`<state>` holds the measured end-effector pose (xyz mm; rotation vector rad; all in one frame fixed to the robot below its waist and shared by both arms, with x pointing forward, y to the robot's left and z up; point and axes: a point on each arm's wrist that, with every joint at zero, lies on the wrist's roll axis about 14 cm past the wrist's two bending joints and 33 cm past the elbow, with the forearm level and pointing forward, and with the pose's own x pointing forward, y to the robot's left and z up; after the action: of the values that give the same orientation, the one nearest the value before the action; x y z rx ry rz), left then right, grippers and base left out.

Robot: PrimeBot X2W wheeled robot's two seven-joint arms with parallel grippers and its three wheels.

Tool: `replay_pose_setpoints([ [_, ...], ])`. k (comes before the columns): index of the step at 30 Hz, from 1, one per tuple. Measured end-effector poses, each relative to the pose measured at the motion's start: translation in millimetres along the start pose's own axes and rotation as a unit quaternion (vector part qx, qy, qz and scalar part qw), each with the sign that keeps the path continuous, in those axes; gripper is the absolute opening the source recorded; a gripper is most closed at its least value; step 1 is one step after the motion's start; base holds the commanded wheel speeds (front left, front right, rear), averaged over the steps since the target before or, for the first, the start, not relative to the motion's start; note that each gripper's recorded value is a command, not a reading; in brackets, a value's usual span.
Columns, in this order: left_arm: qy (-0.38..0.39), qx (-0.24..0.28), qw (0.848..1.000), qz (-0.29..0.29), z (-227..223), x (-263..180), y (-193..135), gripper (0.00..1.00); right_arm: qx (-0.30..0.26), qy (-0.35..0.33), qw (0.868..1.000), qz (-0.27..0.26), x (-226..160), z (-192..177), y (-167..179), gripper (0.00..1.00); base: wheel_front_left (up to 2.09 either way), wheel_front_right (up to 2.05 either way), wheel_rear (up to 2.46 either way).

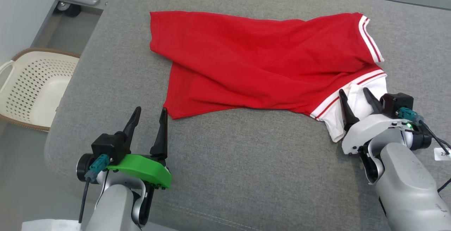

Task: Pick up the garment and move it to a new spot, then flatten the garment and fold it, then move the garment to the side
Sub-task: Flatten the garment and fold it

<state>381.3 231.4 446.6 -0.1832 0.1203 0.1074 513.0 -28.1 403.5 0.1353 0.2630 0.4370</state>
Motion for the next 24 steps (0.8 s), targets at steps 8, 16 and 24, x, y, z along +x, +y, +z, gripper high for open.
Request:
replay_pose_setpoints([
  [8, 0.012, -0.006, 1.0, 0.011, -9, -5, 4, 1.0, 0.001, 0.021, 1.0, -0.019, 8, -13, -10, 0.68, 0.0, 0.0, 0.0],
  [16, 0.015, -0.007, 1.0, -0.003, -12, 1, -6, 1.0, 0.011, 0.001, 0.998, -0.056, -4, -5, -35, 0.0, 0.0, 0.0, 0.0],
  [24, 0.027, -0.013, 0.999, -0.026, -21, 3, -22, 1.0, 0.028, -0.042, 0.992, -0.116, -36, 14, -74, 0.0, 0.0, 0.0, 0.0],
])
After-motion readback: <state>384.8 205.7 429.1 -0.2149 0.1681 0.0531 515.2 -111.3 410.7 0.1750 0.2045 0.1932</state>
